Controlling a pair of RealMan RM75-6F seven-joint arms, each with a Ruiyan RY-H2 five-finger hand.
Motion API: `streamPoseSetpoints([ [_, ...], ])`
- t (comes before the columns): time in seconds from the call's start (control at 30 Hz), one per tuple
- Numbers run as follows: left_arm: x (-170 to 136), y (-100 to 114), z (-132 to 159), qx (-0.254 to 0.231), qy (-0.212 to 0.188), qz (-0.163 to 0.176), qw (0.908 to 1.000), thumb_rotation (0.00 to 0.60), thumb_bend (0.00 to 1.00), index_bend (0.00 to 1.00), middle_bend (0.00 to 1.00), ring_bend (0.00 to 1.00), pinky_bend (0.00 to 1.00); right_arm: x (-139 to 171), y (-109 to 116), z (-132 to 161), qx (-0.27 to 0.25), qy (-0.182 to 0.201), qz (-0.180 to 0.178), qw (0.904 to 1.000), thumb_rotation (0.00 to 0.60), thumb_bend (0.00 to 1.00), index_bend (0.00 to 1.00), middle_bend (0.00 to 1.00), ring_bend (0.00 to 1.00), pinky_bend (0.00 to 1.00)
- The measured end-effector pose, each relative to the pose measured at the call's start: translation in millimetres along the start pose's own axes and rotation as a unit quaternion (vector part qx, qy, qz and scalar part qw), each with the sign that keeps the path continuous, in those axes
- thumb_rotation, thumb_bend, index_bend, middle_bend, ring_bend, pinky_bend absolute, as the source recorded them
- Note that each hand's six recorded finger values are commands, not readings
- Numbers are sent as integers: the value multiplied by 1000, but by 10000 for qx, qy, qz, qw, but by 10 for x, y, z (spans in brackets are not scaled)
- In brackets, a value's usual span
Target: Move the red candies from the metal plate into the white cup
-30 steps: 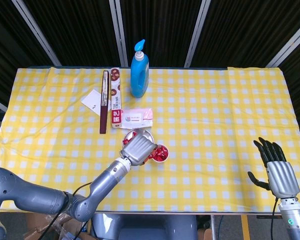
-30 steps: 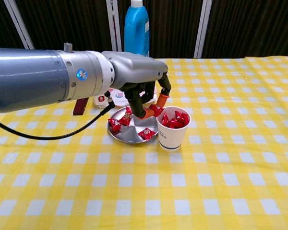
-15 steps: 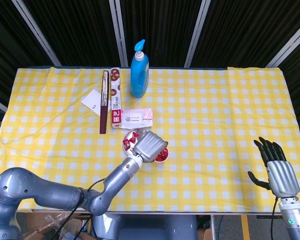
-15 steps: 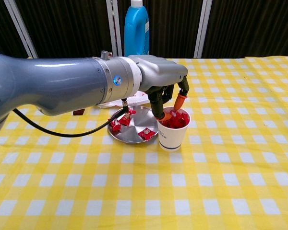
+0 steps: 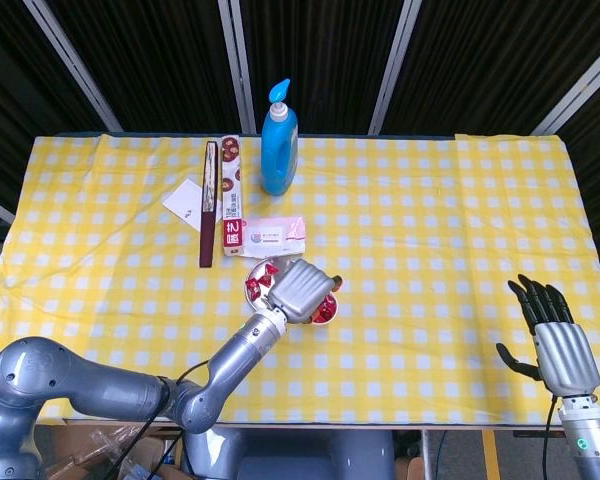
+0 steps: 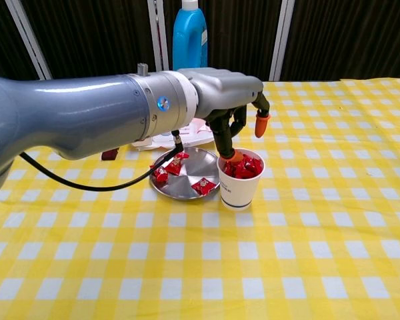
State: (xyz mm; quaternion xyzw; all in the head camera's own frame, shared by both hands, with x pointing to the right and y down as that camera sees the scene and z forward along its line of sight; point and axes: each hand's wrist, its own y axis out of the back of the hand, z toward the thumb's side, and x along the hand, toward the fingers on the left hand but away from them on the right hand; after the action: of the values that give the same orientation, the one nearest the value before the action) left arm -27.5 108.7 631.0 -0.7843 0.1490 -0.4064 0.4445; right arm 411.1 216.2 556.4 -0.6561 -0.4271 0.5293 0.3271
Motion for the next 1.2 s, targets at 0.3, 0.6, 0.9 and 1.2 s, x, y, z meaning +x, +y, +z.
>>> streamPoseSetpoints([
  [0.3,-201,187,-407,-372,422,425,9975,600,304,307,586,663,775,2,-5,-4,27,-7,-1,10000,600,356,0,0,0,0],
  [0.6,-653,267,-811,-548,1025,983,9883,600,212,106,85,148,317,-6,0,-20,63,-23,-5,10000,600,356,0,0,0,0],
  [0.9,-1886,12,-1499,-292,2098,1203,9699,600,147,0,0,0,9,-12,-8,-26,442,16,-63,9990,600,356,0,0,0,0],
  [1.2,-3127,-315,-1889,-330,2824,1197,9512,600,146,0,0,0,4,5,-18,-28,910,53,-263,9955,600,356,0,0,0,0],
])
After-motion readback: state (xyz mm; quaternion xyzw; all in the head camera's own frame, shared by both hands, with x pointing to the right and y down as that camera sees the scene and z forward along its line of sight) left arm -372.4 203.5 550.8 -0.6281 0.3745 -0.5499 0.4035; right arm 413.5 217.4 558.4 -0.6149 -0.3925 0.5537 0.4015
